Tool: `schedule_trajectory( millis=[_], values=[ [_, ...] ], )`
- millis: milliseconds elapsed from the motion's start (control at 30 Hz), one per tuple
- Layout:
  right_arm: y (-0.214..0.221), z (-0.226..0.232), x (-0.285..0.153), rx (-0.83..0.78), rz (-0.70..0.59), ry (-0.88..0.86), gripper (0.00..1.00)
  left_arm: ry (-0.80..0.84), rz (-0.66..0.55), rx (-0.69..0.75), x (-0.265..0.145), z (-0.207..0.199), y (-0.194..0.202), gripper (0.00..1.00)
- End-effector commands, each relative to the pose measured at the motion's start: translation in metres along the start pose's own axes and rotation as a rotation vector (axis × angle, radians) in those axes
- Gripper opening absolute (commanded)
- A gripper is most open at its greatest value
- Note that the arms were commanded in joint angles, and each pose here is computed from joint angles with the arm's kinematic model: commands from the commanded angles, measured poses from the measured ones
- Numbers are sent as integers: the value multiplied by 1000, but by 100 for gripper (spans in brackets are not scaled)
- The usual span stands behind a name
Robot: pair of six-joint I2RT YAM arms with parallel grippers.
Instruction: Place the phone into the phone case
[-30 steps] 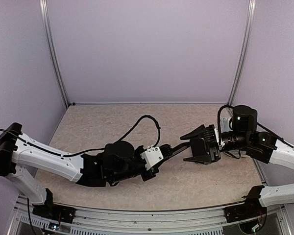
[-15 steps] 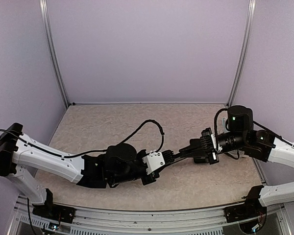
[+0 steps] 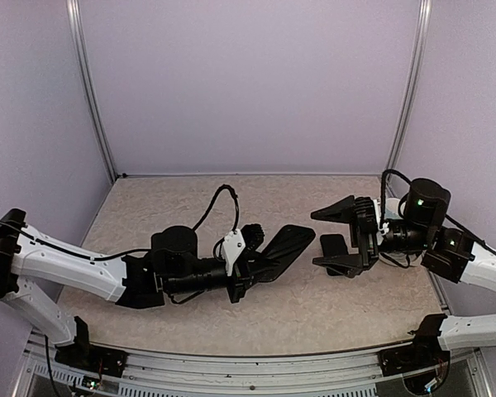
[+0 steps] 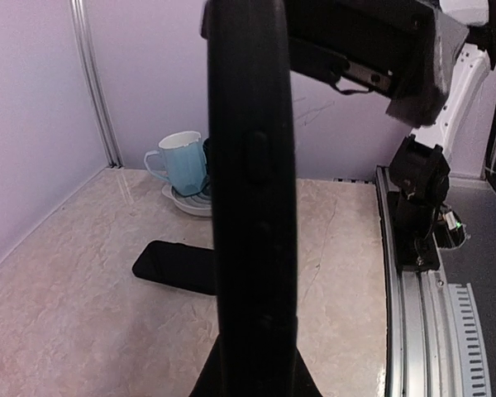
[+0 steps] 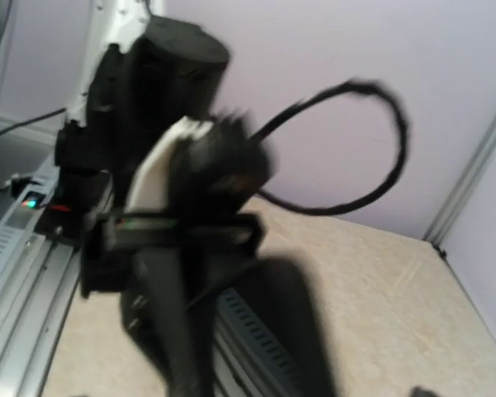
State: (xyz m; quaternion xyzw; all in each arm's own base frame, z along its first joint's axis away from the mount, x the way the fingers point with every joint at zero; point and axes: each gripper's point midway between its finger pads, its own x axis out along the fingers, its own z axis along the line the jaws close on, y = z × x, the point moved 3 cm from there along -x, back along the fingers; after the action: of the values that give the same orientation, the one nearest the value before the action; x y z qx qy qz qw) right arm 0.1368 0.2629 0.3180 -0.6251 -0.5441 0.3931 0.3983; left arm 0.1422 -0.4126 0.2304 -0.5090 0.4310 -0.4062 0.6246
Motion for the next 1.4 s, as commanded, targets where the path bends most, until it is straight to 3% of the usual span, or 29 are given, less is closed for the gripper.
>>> schedule_trajectory(
  millis=[0,200,233,333,433,467,633,733,767,933,1133,1367],
  values=[
    [8,7,2,129,-6,-59,80,89,-208,-64,-12,-7,-55,0],
    [12,4,11,194,-33,-80,83,112,-209,-63,-12,-13,-56,0],
    [11,5,12,202,-47,-97,76,116,-211,-60,-12,-14,-56,0],
    [10,5,17,228,-60,-134,38,119,-209,-49,-10,-17,-57,0],
    [9,13,19,228,-75,-211,14,112,-202,-37,-7,-18,-56,0],
    [9,15,19,225,-78,-225,0,109,-195,-33,-5,-19,-55,0],
    [12,17,15,125,-93,-183,0,-20,-152,6,3,-8,-49,1],
    [14,27,11,-98,-101,-114,0,-187,-124,81,6,4,-44,47],
    [15,27,10,-167,-86,-74,0,-237,-115,111,7,7,-42,58],
    [29,17,9,-407,19,43,0,-389,-99,213,2,22,-32,83],
    [52,18,7,-689,169,203,0,-289,-30,242,-13,11,-15,89],
    [60,13,8,-925,275,276,0,-250,-30,69,-49,28,-10,89]
  ],
)
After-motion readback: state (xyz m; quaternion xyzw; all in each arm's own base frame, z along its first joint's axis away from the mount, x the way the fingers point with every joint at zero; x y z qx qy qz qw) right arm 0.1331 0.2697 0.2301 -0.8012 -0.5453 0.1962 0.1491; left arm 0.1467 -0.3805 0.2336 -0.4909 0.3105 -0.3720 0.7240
